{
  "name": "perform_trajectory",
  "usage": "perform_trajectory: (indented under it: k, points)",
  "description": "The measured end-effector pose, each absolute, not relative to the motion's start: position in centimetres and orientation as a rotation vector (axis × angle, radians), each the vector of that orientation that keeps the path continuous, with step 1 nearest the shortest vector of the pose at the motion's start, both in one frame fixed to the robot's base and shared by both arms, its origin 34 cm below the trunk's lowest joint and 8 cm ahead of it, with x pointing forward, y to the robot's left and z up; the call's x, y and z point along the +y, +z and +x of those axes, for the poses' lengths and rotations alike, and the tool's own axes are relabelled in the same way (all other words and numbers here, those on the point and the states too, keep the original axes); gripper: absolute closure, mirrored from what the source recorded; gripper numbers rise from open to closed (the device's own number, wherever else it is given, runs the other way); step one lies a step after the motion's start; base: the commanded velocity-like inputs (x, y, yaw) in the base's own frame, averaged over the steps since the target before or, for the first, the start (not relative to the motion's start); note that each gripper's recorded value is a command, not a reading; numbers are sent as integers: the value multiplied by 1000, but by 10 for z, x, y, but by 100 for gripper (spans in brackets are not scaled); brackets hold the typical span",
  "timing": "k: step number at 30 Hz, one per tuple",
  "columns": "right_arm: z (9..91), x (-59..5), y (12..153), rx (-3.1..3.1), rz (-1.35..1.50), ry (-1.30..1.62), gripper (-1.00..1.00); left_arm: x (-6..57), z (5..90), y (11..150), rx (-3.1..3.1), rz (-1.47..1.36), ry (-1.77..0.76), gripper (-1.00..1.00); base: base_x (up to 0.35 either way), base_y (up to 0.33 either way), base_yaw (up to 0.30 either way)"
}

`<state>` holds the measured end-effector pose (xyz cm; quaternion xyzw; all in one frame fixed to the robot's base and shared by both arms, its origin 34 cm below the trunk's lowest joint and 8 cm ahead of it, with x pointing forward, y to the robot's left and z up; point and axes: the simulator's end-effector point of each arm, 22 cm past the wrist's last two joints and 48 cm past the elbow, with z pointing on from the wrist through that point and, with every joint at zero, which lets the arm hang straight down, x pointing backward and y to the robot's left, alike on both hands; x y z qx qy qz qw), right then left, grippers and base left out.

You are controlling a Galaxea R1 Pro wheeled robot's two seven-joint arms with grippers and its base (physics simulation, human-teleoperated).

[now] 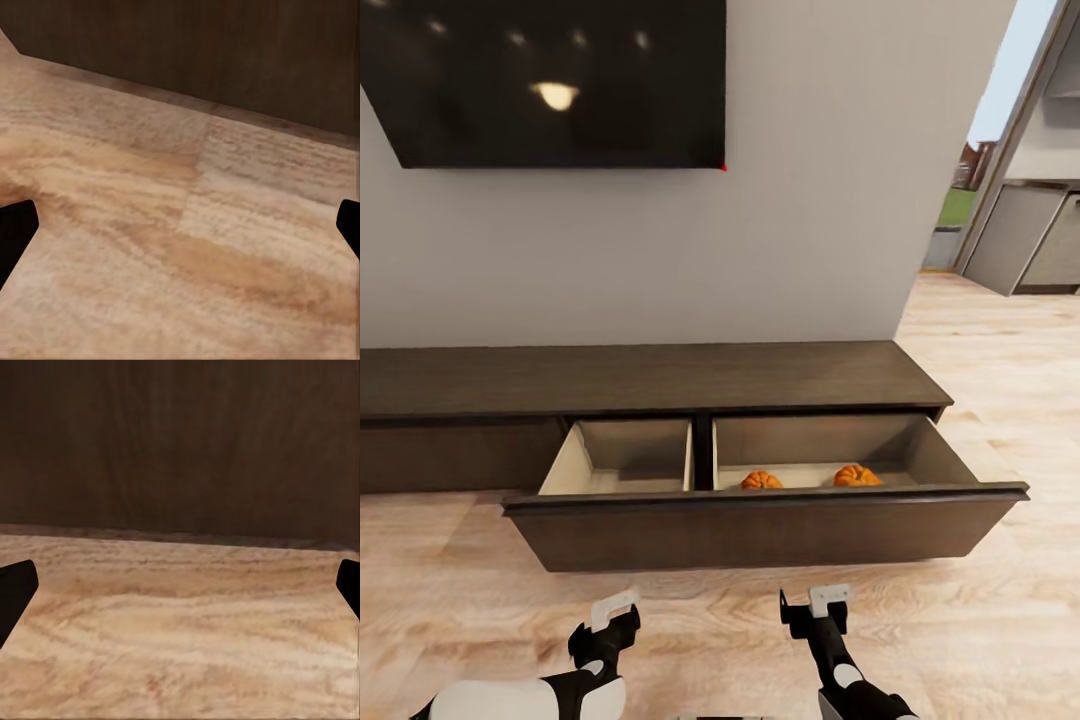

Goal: Place each of the two pumpkins and all three candles from the living room inside a cabinet in the living room (use any cabinet), then make sure every cabinet is closed, and position the cauldron so it is next to a table in the living room.

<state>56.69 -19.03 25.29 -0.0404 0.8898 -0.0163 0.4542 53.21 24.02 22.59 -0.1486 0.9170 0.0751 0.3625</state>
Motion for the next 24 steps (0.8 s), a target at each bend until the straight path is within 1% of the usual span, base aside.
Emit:
perform_trajectory:
  k: [3,24]
  points:
    - [562,-191,249,2209,-103,-43,-100,238,532,226,2363,-381,189,-100,79,0,0]
    - [550,-193,236,2234,-105,-46,-100,236,527,218,2382,-379,190,-100,1,0,0]
